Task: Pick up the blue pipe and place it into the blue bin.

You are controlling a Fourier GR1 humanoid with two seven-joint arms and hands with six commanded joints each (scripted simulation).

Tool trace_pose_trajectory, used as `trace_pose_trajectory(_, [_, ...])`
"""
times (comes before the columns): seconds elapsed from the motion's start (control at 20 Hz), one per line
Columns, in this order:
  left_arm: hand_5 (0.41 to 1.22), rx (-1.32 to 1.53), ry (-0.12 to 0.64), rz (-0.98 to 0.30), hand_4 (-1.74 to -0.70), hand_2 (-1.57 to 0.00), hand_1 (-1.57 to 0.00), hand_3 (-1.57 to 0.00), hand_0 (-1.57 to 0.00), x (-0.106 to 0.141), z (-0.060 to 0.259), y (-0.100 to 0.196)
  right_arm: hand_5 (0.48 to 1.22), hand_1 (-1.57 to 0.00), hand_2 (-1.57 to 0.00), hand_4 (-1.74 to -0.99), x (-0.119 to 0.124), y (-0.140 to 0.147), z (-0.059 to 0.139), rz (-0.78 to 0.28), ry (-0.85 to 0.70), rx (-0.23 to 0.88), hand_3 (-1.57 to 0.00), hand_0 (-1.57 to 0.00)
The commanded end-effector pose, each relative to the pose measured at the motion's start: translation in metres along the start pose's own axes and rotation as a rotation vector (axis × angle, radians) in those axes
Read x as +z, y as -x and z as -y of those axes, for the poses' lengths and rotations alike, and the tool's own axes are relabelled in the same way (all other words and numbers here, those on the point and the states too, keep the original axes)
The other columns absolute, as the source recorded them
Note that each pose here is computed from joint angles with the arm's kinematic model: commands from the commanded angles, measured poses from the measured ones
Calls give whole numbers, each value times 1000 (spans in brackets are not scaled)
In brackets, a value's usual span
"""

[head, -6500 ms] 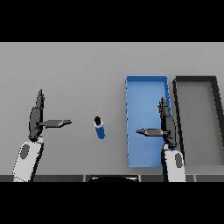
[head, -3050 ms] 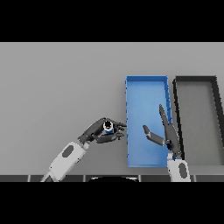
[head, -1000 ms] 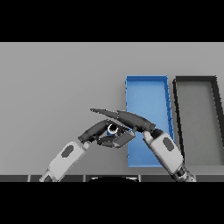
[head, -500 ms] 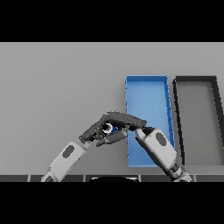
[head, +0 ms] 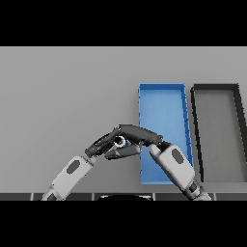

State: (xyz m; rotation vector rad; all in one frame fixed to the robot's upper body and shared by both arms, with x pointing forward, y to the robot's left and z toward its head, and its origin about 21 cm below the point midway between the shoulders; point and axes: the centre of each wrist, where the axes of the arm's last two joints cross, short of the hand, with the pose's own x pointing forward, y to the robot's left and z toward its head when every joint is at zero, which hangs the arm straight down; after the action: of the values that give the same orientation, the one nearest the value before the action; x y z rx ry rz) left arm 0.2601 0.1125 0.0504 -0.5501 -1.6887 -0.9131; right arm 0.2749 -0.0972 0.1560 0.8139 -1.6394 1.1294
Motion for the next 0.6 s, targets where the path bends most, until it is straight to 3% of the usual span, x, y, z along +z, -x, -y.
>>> trace_pose_trajectory(0.0, [1221,-33,32,-8,-1307,-625,-693,-682,-740,0,-3,3,1194,-1551,-1552,-1488,0,1,0,-10,0,-4,-1544,-1552])
trace_pose_trajectory(0.1, [1187,-76,71,2,-1143,-399,-443,-436,-473,5,-3,5,1204,-1558,-1559,-1491,-3,-3,-3,-37,-16,8,-1554,-1559])
trace_pose_trajectory(0.2, [1020,-95,66,-6,-1041,-255,-283,-279,-303,1,-3,5,1210,-1563,-1563,-1493,1,-2,-5,-15,-23,3,-1560,-1563])
trace_pose_trajectory(0.35, [785,-117,46,-89,-942,-130,-145,-142,-154,2,-5,5,1215,-1567,-1567,-1496,-2,-2,-4,30,-14,10,-1565,-1567])
trace_pose_trajectory(0.55, [638,-105,41,-112,-887,-53,-59,-58,-63,3,-6,9,1219,-1569,-1569,-1493,-3,-4,-3,25,-10,31,-1569,-1569])
